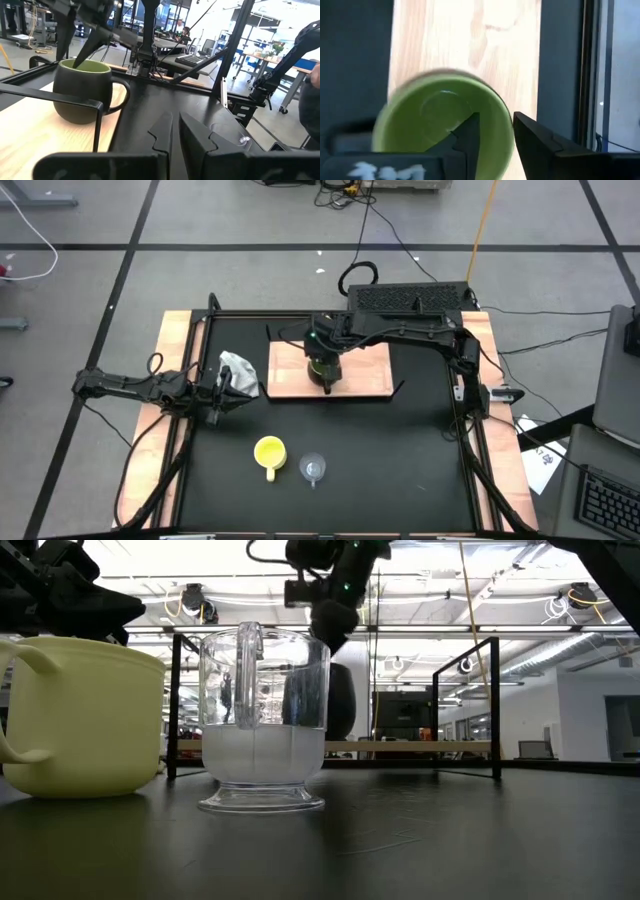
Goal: Stack small to large cups/mugs on shelf
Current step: Put the black mug on the shelf
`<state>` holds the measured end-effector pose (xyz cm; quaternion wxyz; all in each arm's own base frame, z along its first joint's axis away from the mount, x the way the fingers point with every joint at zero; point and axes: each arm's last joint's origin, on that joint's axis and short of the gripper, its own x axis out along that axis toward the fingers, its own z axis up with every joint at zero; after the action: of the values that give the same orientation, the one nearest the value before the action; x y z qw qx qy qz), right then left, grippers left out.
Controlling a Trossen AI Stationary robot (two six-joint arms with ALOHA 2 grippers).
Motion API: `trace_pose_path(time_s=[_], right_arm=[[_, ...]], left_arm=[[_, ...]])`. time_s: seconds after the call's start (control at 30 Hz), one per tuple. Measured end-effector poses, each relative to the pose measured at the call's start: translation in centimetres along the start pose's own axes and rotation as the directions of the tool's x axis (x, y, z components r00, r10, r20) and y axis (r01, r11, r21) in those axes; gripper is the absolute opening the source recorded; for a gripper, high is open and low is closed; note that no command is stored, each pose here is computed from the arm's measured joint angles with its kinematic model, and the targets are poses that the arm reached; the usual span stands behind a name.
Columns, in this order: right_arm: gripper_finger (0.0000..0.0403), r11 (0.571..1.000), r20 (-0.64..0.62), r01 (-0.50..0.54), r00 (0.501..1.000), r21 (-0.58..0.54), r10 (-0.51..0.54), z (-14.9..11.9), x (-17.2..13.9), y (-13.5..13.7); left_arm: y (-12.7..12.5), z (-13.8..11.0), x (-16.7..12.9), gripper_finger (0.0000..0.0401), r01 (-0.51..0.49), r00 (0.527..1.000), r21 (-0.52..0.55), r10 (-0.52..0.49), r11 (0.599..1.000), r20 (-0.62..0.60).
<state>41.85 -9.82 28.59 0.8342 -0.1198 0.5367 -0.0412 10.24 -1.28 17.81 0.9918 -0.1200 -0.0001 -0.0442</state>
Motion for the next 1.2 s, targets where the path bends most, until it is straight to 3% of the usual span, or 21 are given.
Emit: trace_pose_path(time_s=[0.37, 0.5, 0.77, 1.0, 1.2], right_arm=[[0.0116, 1.000, 0.016, 0.003, 1.000, 0.030, -0.003, 0.4, -1.3, 0.0], [0.0116, 0.999, 0.051, 0.016, 0.999, 0.029, -0.017, 0.5, -3.1, 0.3], [0.0109, 0.999, 0.233, 0.027, 0.972, 0.035, -0.035, 0.6, -10.6, 2.4], [0.0017, 1.000, 0.375, 0.004, 0.927, -0.010, 0.000, -0.9, -17.4, 5.5], [0.0003, 0.999, 0.469, -0.009, 0.883, -0.052, 0.032, -3.4, -21.5, 8.5]], left_arm=[[0.0, 0.0, 0.0, 0.0033, 0.000, 1.000, 0.000, 0.000, 1.000, 0.000], [0.0, 0.0, 0.0, 0.0033, 0.000, 1.000, 0.000, 0.000, 1.000, 0.000], [0.0, 0.0, 0.0, 0.0033, 0.000, 1.000, -0.001, 0.000, 1.000, 0.002], [0.0, 0.0, 0.0, 0.0033, 0.001, 1.000, -0.005, -0.001, 1.000, 0.003], [0.0, 0.0, 0.0, 0.0033, 0.001, 1.000, -0.001, -0.001, 1.000, 0.006]])
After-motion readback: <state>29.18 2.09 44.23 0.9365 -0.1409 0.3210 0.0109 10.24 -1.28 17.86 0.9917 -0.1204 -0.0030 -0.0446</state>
